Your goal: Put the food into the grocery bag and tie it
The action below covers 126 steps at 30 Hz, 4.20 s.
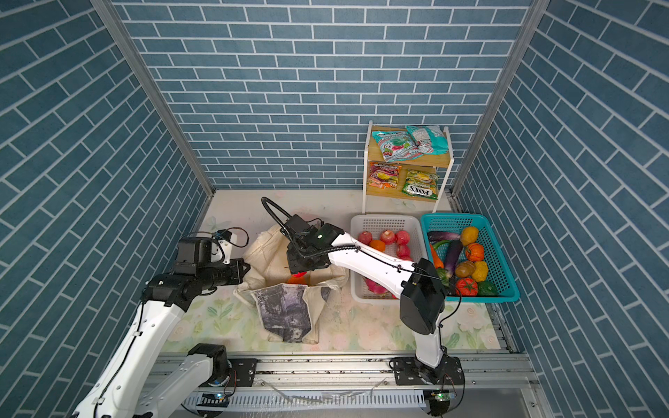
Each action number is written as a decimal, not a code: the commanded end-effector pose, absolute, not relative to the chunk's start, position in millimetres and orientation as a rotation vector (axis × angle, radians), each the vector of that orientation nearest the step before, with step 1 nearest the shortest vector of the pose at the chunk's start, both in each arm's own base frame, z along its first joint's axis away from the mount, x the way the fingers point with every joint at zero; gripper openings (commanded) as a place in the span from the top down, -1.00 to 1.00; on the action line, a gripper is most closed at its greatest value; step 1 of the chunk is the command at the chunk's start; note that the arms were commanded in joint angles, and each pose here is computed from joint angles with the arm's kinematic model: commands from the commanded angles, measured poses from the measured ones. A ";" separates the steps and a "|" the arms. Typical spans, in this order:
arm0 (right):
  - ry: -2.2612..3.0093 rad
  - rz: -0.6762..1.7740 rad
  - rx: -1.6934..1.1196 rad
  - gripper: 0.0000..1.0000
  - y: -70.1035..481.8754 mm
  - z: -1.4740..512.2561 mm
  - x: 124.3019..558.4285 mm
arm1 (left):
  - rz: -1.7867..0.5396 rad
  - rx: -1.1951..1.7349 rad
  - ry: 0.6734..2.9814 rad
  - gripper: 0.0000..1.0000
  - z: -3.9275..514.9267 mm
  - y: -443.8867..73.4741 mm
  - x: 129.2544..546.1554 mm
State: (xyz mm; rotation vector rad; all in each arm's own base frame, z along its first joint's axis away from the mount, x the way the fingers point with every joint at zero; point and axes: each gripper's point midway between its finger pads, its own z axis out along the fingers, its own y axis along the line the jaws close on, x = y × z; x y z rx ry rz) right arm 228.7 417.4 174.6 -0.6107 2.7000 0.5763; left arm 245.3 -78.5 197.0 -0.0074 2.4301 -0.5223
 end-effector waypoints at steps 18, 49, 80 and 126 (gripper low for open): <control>2.503 0.407 -0.836 0.01 411.2 206.9 215.6 | -0.522 -0.003 2.415 1.00 196.7 -77.4 245.1; 2.635 0.291 -0.900 -0.98 403.2 136.2 224.3 | -0.520 -0.001 2.416 1.00 196.4 -77.3 245.3; 2.324 0.106 -0.367 -0.97 167.9 277.7 251.9 | -0.502 -0.014 2.423 1.00 194.5 -74.8 246.3; 2.845 0.075 -0.425 -0.94 158.0 108.0 264.0 | -0.507 -0.012 2.427 1.00 193.8 -75.6 246.4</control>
